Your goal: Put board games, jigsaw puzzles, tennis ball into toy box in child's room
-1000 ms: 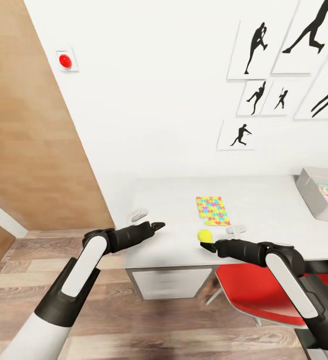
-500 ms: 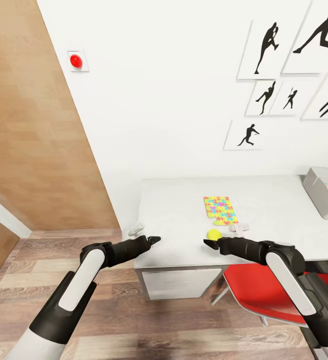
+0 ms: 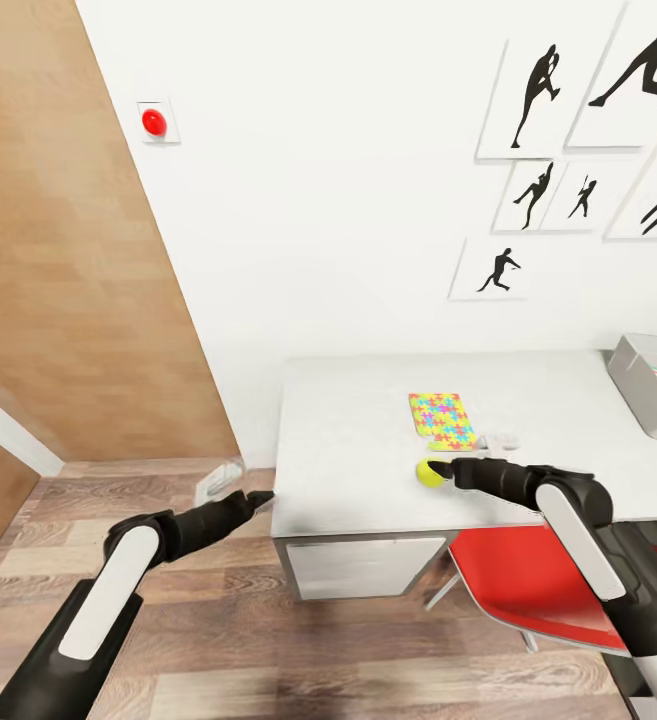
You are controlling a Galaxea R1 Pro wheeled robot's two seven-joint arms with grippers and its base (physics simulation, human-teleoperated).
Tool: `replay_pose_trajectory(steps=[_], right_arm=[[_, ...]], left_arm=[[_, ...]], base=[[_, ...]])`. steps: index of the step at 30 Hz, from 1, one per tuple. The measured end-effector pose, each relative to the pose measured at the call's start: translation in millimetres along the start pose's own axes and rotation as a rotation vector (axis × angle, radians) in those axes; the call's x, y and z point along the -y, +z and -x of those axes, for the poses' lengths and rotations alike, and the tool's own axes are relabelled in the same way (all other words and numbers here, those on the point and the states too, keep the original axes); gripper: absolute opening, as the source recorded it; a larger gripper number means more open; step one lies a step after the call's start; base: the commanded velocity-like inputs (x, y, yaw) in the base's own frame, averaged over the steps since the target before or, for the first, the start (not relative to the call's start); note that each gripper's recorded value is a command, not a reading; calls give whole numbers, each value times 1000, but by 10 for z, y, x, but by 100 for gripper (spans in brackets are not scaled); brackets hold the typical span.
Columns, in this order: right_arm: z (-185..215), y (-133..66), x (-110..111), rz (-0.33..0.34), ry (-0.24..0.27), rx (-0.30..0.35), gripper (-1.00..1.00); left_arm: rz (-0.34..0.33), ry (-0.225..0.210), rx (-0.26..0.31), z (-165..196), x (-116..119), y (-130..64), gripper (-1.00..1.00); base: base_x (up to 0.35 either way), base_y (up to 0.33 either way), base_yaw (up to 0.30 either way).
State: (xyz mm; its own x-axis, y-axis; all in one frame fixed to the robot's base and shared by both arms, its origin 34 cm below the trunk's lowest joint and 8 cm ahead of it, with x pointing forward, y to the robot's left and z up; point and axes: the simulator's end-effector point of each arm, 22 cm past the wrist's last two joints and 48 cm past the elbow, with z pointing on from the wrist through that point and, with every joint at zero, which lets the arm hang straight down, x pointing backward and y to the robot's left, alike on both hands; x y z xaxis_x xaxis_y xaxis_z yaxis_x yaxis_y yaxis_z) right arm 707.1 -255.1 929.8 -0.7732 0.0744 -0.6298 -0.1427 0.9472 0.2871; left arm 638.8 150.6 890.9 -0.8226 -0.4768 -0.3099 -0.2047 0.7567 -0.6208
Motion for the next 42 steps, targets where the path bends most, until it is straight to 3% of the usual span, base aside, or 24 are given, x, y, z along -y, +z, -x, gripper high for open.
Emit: replay_pose_trajectory(steps=[1,4,6,16,22,28,42], right_arm=[[15,20,52,-13,5,-2,100],[27,41,103,-24,12,-6,100],[45,82,196,-44,23,-13,100],[137,142,356,-71,45,19,100],[69,162,372,-59,59,7,100],[70,163,368,-57,59,7,100],[70,163,368,-57,59,7,100]], left_arm=[[21,-18,2,-16,-142,-35,100],[41,-38,5,-35,-281,-72,100],[81,-71,12,-61,-534,-146,100],[157,-139,29,-116,-1046,-344,100],[120,-162,14,-252,-932,-221,100],[110,-187,26,-263,-976,-173,100],[134,-211,22,-323,-1104,-133,100]], base=[[0,4,0],[0,3,0],[0,2,0],[0,0,0],[0,0,0],[0,0,0],[0,0,0]])
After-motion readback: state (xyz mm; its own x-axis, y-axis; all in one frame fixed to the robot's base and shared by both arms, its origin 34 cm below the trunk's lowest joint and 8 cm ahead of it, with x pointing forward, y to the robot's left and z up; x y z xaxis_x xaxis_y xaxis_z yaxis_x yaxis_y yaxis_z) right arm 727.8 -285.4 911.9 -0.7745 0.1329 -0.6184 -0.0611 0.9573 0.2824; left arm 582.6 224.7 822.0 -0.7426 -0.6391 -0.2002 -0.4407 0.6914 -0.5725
